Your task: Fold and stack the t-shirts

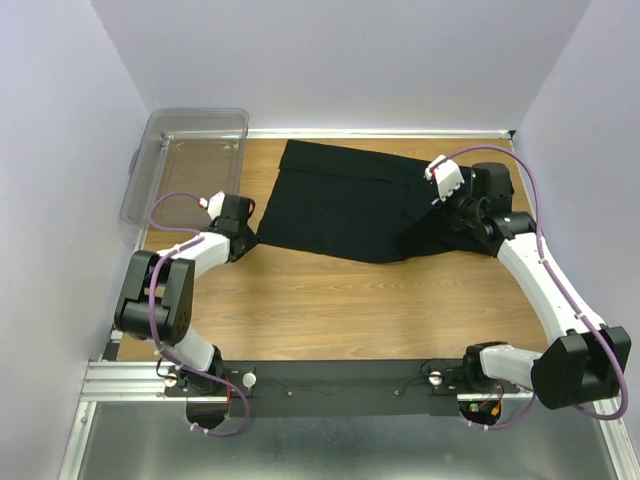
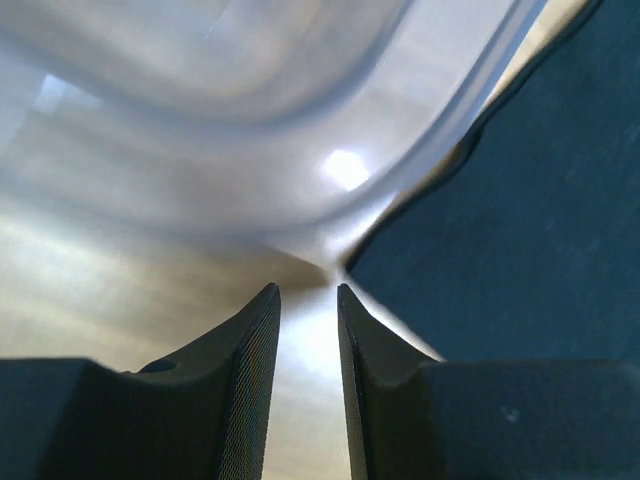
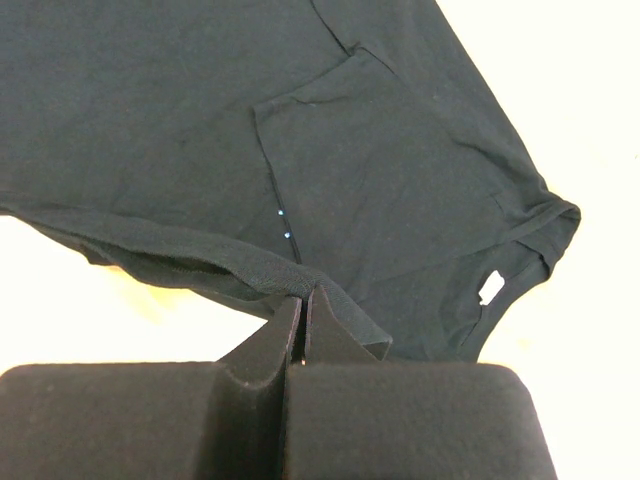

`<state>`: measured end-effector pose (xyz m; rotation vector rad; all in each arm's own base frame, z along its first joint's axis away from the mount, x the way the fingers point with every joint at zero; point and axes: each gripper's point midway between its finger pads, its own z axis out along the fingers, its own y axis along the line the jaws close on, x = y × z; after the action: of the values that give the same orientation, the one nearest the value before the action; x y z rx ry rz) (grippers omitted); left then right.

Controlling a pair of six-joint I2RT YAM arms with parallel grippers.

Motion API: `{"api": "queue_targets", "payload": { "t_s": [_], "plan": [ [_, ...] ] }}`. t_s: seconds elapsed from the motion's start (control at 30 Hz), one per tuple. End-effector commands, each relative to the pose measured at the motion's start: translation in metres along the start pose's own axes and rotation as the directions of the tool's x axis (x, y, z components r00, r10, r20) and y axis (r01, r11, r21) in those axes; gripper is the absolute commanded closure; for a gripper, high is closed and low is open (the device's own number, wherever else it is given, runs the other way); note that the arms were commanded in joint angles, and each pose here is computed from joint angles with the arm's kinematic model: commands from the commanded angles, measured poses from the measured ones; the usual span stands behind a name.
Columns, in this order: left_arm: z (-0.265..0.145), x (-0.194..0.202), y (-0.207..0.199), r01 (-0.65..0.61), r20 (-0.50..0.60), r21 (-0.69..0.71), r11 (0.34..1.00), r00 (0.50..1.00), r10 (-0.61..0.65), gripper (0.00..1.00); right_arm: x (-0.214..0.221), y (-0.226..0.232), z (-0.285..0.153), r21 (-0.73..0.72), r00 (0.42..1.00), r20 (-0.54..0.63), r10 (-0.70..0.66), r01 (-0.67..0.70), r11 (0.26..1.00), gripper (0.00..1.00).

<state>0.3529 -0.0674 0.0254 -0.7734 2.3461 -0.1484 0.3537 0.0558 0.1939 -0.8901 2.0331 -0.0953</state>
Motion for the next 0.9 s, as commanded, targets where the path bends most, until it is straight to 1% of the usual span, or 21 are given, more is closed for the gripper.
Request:
{"api": "queue_targets", "payload": {
  "t_s": [0.0,0.17,0.27,0.43,0.53,0.57,0.63,0.87],
  "plan": [
    [0.015,-0.01,-0.014,-0.018,-0.001,0.031,0.999,1.0,0.018,0.62,0.002,0.006,-0.007,-0.022,1.0,0.015,0.005,-0.005,1.0,0.99],
    [0.022,-0.016,-0.029,-0.05,-0.011,0.069,0.996,0.999,0.051,0.62,0.005,0.006,-0.008,-0.019,1.0,0.009,0.001,-0.001,1.0,0.99],
    [0.021,-0.013,-0.032,-0.08,-0.016,0.098,0.992,0.997,0.082,0.62,0.006,0.008,-0.007,-0.024,1.0,0.007,-0.001,0.001,1.0,0.99],
    [0.024,-0.004,-0.026,-0.118,-0.045,0.091,0.989,0.991,0.123,0.64,0.003,0.007,-0.006,-0.026,1.0,0.014,0.004,-0.004,1.0,0.99],
    [0.019,-0.006,-0.028,-0.119,-0.035,0.113,0.986,0.992,0.124,0.72,0.0,0.005,-0.007,-0.024,1.0,0.02,0.006,-0.006,1.0,0.99],
    [0.018,-0.006,-0.029,-0.12,-0.035,0.121,0.985,0.992,0.125,0.84,0.0,0.005,-0.007,-0.022,1.0,0.021,0.006,-0.006,1.0,0.99],
    [0.013,-0.01,-0.032,-0.118,-0.018,0.133,0.984,0.992,0.121,1.0,-0.001,0.005,-0.007,-0.024,1.0,0.024,0.006,-0.005,1.0,0.99],
    [-0.011,-0.033,-0.042,-0.128,0.065,0.175,0.976,0.991,0.118,1.0,-0.002,0.004,-0.01,-0.018,1.0,0.027,0.006,-0.005,1.0,0.99]
  ]
}}
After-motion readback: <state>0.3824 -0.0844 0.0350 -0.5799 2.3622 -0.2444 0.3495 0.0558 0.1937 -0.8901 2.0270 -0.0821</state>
